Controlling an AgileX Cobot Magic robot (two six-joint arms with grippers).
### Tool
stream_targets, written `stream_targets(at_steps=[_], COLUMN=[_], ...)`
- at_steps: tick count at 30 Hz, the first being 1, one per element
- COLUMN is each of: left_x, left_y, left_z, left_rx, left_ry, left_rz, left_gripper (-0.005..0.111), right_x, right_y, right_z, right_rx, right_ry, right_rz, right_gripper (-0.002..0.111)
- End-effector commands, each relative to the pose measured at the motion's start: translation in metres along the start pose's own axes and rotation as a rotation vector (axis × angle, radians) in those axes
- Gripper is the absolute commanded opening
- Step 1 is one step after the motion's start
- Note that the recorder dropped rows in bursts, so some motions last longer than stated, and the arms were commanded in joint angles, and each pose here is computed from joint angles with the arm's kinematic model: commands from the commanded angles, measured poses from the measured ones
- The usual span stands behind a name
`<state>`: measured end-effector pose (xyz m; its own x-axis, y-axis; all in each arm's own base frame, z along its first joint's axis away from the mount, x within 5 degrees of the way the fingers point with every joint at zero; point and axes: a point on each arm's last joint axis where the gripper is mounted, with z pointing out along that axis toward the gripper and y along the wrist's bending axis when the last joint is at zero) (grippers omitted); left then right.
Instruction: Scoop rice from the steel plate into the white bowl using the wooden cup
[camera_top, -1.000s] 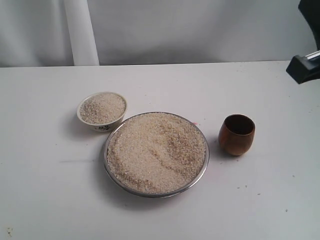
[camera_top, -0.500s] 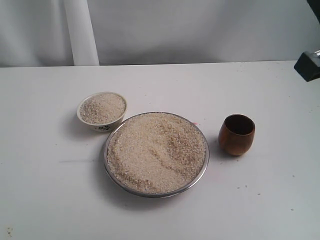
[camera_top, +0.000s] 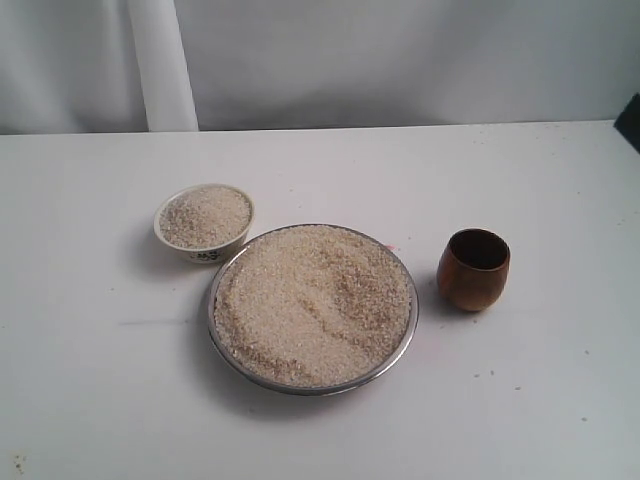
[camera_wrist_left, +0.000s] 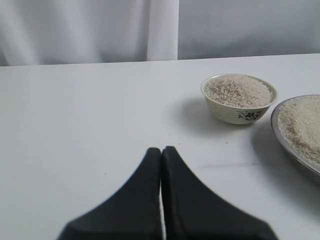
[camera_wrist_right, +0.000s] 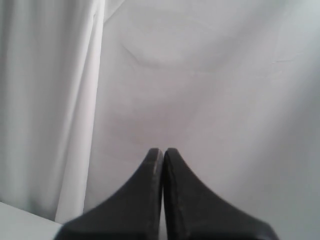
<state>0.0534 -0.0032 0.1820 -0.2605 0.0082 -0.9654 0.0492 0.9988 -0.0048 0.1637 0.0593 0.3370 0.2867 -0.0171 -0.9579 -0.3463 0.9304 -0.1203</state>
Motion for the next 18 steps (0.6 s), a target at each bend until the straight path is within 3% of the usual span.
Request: stream_targets(at_steps=[1,10,18], left_x=[0.0,0.0,0.0], left_y=[0.0,0.0,0.0], left_z=[0.0,0.0,0.0], left_rx=[0.006,0.006,0.006], left_ry=[-0.005,-0.005,-0.005], left_rz=[0.0,-0.002,0.0], left_gripper=[0.0,0.0,0.0], right_x=[-0.011,-0.022,0.049], right_y=[-0.006,-0.024,-0.011], right_z=[-0.025,-0.1,-0.141], right_rx=[0.051,0.352,0.421], right_ry=[0.055,0.196,0.213], right_rz=[-0.018,-0.093,-0.019], right_gripper=[0.0,0.0,0.0])
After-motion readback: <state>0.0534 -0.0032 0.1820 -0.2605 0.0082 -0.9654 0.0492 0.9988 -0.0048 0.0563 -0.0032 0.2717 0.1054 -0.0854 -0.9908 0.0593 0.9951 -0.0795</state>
